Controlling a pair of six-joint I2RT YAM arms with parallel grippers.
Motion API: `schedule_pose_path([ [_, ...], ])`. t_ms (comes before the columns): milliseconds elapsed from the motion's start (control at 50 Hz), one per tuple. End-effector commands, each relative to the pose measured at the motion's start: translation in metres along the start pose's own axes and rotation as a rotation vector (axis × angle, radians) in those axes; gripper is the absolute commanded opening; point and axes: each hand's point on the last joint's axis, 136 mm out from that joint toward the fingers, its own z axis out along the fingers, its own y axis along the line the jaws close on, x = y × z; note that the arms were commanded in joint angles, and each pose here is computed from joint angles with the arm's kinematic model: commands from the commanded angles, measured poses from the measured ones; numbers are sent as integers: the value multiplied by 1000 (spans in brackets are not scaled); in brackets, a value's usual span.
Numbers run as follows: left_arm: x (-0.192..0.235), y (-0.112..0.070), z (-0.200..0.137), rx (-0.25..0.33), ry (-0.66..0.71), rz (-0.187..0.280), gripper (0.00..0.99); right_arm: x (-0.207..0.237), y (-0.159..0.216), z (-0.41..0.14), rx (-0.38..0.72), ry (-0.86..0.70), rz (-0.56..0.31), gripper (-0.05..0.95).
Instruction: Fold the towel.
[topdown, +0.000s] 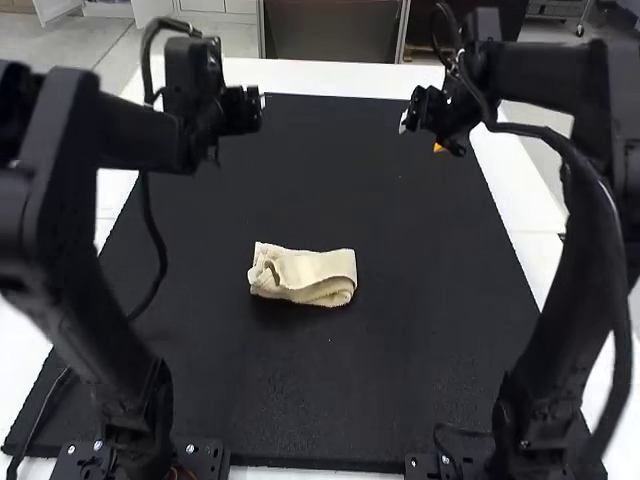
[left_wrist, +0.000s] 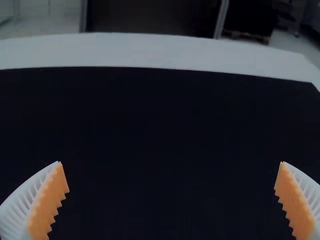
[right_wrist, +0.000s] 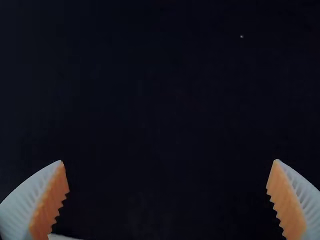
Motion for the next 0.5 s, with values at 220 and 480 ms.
schedule_pose_path([
  [220,-49,-3,-66,-46,-159,37,967,7,-13,-56,56,-105,-4,918],
  [480,-68,-2,-121,-85,-284,80,967,0,-9,-97,51,-279,-19,907],
])
